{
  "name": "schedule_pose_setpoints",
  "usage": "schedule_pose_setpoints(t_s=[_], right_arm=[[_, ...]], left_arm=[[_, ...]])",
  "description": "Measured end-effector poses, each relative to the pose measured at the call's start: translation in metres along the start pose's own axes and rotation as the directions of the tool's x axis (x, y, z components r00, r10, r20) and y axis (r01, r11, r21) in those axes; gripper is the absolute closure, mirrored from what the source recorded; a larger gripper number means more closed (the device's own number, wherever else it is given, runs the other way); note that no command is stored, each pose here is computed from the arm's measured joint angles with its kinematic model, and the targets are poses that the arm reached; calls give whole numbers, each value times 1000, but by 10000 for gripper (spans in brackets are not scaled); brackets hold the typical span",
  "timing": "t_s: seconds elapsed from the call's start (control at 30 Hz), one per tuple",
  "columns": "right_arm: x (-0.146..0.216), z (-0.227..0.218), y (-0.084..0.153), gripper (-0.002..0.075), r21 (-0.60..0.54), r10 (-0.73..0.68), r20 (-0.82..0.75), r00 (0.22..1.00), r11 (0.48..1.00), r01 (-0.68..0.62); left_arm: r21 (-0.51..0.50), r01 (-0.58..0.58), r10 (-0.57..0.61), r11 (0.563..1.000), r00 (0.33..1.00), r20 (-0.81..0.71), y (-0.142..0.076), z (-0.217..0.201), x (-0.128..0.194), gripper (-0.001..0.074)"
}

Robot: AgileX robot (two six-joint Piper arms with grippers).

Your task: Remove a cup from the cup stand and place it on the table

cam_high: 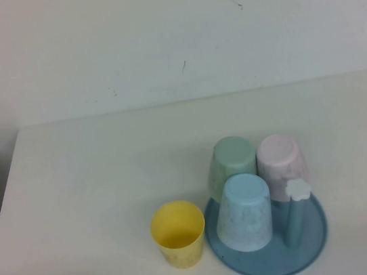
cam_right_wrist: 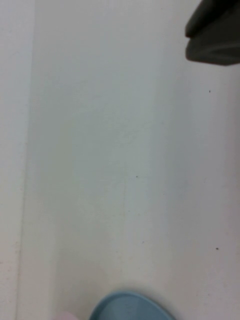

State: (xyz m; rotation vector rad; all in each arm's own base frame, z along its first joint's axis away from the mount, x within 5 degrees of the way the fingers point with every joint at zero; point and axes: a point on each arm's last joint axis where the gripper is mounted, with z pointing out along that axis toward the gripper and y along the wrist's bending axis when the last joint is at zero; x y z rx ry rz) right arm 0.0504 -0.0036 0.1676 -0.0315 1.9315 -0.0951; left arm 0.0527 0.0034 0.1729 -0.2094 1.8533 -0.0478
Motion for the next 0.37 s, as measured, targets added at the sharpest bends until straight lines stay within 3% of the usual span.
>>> schedule_pose_setpoints(t_s=[0.37], right_arm=[[0, 0, 0, 727, 0, 0, 0, 1000, 1000, 0]], left_arm=[[0, -2, 2, 1000, 1000, 0, 0, 0, 0, 737]])
